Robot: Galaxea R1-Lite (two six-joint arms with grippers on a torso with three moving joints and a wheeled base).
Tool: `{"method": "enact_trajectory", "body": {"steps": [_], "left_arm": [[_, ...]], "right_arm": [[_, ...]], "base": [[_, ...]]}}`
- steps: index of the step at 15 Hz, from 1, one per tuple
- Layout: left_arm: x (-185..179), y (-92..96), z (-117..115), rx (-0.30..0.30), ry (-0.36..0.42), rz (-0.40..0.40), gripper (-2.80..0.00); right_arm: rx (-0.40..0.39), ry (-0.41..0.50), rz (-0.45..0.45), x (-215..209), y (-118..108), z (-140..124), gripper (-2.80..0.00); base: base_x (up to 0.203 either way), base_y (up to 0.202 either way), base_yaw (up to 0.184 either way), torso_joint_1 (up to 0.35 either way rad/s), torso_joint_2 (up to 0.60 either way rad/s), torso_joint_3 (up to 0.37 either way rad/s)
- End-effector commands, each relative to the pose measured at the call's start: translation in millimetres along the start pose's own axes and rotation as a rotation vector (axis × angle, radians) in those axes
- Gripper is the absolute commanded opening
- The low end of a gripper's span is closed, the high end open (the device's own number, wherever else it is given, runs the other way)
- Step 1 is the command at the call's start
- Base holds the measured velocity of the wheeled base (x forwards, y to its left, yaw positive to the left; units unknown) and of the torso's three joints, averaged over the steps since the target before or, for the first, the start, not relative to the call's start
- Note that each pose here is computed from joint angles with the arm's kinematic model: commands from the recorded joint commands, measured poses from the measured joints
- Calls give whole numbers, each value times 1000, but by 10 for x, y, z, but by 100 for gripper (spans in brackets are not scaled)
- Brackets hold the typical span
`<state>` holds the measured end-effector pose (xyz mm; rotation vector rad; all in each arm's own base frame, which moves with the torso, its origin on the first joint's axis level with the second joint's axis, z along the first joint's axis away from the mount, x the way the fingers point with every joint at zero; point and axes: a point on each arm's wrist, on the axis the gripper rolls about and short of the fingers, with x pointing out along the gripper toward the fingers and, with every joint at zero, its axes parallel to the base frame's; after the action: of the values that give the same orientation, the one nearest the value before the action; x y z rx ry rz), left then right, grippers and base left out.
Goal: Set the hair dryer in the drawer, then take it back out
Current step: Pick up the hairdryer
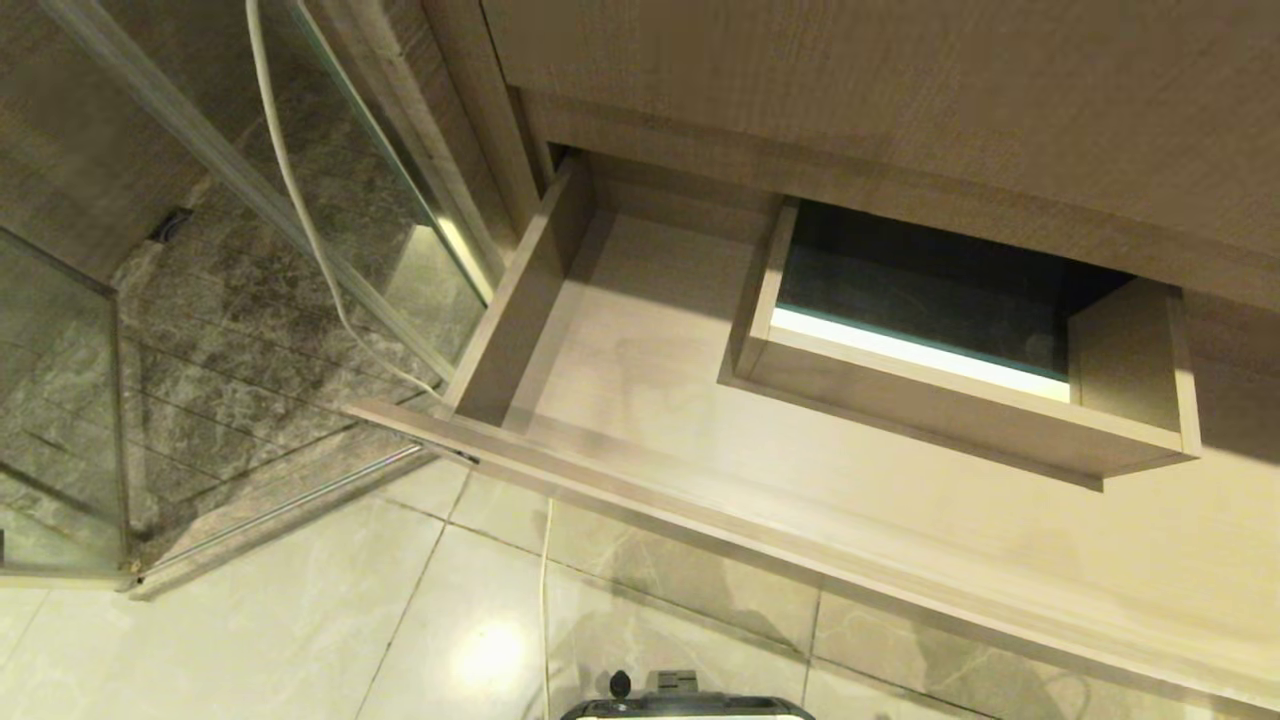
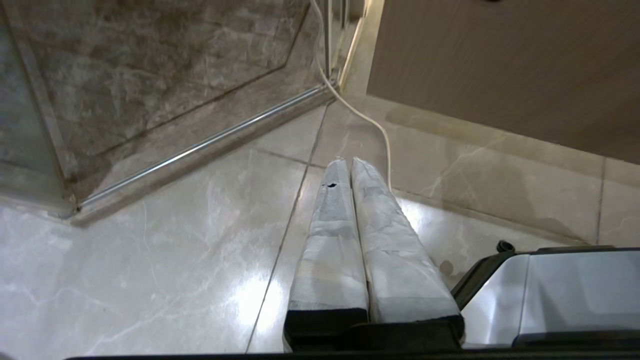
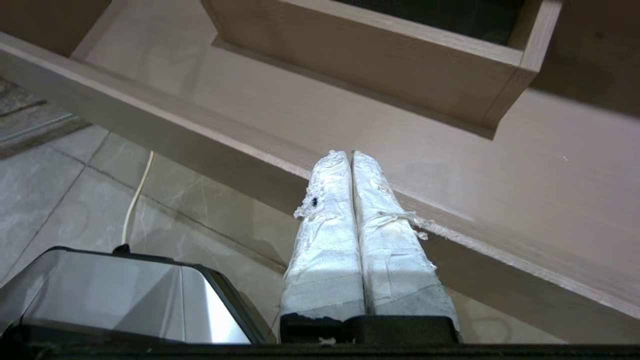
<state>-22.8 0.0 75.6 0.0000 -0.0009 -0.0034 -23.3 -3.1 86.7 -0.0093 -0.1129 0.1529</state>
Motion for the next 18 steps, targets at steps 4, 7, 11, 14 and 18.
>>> {"method": "enact_trajectory", "body": {"steps": [4,7,11,14,18], "left_arm": [[1,0,-5,0,2,0,-280],[1,0,-5,0,2,0,-280],[1,0,-5,0,2,0,-280],[0,0,-1,0,1,0,-280],[1,0,-5,0,2,0,-280]], "right_arm": [[0,3,1,-10,2,-121,-280],[0,1,1,-10,2,-119,-280],[0,1,1,-10,2,-119,-280],[0,3,1,-10,2,-121,-280],[2,3,1,-10,2,-121,-280]], "base": [[0,0,0,242,-141,-166],[0,0,0,186,-614,-162],[0,0,0,220,-457,-189],[0,0,0,85,-477,-217],[0,0,0,315,-494,-232]]}}
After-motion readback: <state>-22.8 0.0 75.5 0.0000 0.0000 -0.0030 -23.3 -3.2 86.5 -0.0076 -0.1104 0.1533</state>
